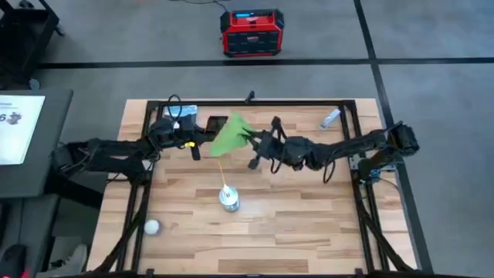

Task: Apply microfiber cloth
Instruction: Wipe the front of the black cellphone with the green microfiber cloth

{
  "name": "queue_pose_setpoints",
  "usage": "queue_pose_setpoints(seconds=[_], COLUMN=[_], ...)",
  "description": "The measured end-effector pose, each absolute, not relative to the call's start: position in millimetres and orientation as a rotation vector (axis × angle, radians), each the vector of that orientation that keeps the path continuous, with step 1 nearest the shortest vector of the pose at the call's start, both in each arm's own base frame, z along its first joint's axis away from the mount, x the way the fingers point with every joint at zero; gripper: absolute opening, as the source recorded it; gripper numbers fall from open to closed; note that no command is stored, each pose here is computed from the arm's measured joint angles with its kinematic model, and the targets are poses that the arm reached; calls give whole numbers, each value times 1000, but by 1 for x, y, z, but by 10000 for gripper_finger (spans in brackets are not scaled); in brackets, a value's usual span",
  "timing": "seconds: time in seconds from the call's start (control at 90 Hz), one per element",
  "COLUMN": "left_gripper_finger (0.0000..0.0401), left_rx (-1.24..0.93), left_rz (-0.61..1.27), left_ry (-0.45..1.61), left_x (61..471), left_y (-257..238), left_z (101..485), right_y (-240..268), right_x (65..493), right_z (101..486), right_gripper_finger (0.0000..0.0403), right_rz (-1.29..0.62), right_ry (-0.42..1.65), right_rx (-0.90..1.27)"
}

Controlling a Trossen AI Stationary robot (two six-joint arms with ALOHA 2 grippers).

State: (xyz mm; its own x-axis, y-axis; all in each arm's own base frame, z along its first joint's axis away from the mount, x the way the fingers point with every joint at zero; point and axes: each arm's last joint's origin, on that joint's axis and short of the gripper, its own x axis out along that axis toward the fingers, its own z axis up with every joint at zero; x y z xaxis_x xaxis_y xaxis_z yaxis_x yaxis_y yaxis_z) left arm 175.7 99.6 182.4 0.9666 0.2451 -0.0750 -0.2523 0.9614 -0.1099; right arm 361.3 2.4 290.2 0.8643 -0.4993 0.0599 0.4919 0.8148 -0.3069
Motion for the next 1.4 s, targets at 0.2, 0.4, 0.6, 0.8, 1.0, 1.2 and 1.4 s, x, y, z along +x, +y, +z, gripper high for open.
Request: queue_pose_setpoints(seconds=[0.2,0.4,0.6,0.8,1.0,1.2,1.4], left_gripper_finger=[8,8,8,8,8,8,8], left_rx=[-79,-71,-93,-71,-46,-56,-82], left_rz=[207,201,191,163,184,200,193], left_ry=[47,50,131,150,94,71,142], left_x=[198,208,209,211,212,212,212], left_y=[102,106,103,98,99,100,98], left_z=[197,201,194,192,198,200,193], right_y=[-10,-12,-16,-26,-21,-19,-21], right_x=[383,397,393,378,385,393,390], right_z=[263,223,258,289,254,233,264], right_gripper_finger=[2,2,1,1,1,1,1], right_rz=[-491,-442,-567,-600,-411,-365,-522], right_ry=[124,305,102,33,221,276,88], right_rx=[-302,-226,-333,-281,-135,-96,-239])
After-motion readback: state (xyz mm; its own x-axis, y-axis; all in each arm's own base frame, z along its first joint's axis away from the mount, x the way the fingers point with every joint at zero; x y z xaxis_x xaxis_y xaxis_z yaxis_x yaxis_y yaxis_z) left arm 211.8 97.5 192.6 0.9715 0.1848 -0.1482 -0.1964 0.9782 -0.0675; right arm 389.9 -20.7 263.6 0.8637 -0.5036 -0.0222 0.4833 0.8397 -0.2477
